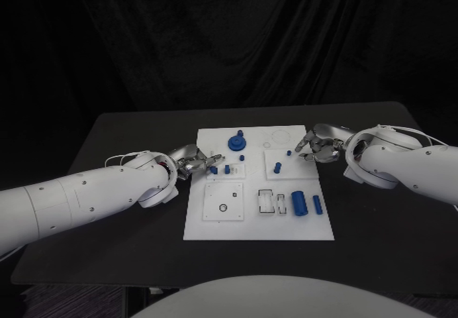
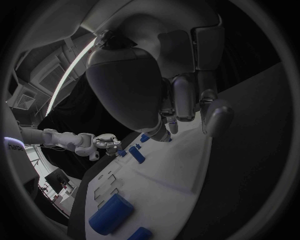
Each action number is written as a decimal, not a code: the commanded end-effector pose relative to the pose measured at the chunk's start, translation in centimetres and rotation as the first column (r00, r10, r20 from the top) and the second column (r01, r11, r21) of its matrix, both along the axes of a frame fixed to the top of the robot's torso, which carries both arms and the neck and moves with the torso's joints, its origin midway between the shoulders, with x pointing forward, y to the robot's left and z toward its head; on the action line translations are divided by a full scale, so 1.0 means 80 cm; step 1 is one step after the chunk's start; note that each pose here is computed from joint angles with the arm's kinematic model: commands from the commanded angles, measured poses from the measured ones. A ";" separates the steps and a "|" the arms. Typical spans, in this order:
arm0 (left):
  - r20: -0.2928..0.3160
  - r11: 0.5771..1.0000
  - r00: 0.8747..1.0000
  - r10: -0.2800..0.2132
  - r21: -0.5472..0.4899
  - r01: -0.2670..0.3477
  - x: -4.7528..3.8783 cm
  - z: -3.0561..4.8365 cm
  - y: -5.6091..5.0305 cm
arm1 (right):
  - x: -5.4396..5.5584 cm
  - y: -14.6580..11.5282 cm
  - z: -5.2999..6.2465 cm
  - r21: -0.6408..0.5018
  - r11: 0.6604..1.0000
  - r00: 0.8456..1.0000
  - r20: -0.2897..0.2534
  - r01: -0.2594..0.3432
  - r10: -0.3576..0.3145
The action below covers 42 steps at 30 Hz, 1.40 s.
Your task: Assemble the parts on the task board
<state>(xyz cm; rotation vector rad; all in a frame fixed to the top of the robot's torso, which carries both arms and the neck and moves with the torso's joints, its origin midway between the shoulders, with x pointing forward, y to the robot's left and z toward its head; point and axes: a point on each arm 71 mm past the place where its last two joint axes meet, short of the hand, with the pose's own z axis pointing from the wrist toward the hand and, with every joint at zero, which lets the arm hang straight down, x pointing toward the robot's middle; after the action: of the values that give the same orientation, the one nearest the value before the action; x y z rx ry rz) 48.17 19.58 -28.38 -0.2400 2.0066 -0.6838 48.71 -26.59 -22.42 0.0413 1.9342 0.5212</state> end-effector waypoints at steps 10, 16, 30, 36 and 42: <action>0.041 0.999 0.999 -0.028 -0.036 0.029 0.001 0.0033 -0.009 | -0.002 -0.001 -0.002 -0.008 1.000 1.000 -0.014 0.005 -0.005; 0.049 0.999 0.999 -0.015 -0.035 0.017 0.003 0.0037 -0.008 | -0.002 -0.003 -0.002 -0.008 1.000 1.000 -0.014 0.007 -0.007; 0.048 1.000 0.999 0.020 -0.023 -0.019 0.003 0.0036 -0.002 | -0.002 -0.003 -0.002 -0.008 1.000 1.000 -0.013 0.008 -0.008; 0.275 0.998 0.960 -0.045 -0.027 0.055 0.002 0.0245 0.000 | -0.003 -0.004 -0.001 -0.002 1.000 1.000 -0.004 0.007 -0.007; 0.505 0.967 0.837 -0.210 -0.018 0.253 0.000 0.0639 -0.006 | -0.005 -0.006 0.004 0.026 1.000 0.999 0.034 0.007 -0.008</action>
<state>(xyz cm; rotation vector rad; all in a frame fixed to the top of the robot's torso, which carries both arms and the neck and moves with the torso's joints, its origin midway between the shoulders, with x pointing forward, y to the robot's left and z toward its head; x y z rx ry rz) 48.56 20.30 -25.18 -0.0691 1.7097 -0.7628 48.36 -27.09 -22.32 0.0482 1.9287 0.5237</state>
